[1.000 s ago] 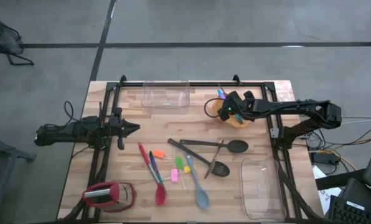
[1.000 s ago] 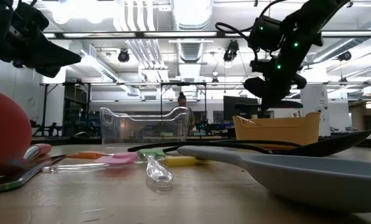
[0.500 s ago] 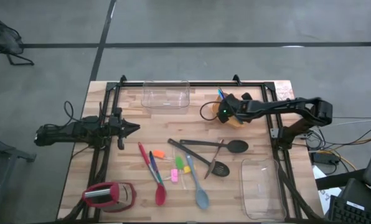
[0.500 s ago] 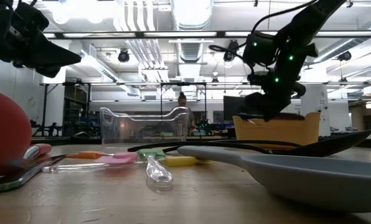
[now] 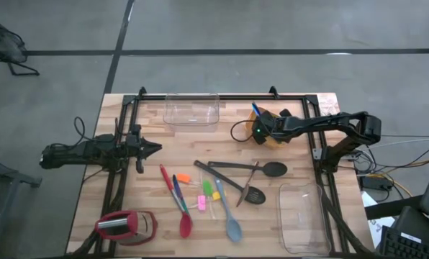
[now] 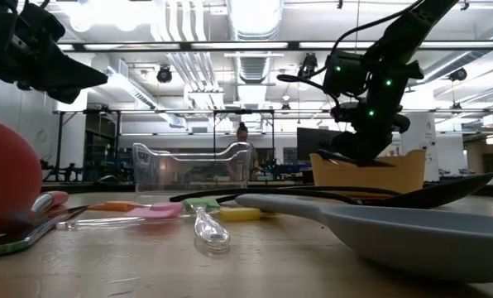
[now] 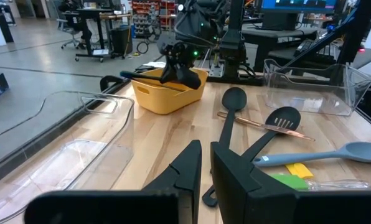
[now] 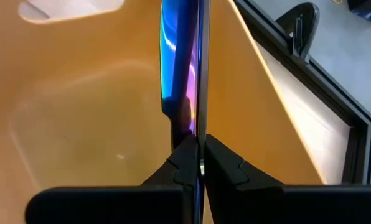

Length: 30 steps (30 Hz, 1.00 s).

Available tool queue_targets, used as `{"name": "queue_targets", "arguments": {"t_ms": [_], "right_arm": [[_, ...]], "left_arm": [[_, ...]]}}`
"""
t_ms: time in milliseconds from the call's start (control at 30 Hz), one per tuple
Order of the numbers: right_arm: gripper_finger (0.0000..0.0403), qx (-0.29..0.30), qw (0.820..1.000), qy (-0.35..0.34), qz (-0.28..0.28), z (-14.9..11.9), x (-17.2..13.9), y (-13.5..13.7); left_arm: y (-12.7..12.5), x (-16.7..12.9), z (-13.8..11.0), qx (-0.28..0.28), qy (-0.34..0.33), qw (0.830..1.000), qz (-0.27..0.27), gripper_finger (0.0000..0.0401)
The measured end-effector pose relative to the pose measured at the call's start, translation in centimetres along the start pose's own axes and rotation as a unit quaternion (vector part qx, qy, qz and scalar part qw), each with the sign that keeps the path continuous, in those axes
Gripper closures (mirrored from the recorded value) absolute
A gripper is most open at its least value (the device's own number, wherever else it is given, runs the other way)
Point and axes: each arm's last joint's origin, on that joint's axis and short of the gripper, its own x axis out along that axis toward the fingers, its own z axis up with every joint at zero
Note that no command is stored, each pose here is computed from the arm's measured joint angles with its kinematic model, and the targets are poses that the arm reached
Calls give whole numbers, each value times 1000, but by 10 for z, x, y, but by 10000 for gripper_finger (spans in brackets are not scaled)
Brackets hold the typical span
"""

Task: Pick & Place Kitchen Items
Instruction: Put the blue kitchen knife into the yellow bin, then put the gold kitchen knife into the yellow bin

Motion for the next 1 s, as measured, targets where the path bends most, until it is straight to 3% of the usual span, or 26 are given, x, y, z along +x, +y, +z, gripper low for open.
{"name": "queue_targets", "arguments": {"t_ms": [433,767,1000], "right_arm": [[383,4,1000,16,21,-1,0,1],[298,-15,999,40,21,-1,-9,-1],[253,-86,995,12,50,9,-34,6]], "left_arm": [[0,0,0,0,0,1000,0,357],[0,0,0,0,0,1000,0,357],[0,0,0,0,0,1000,0,357]]}}
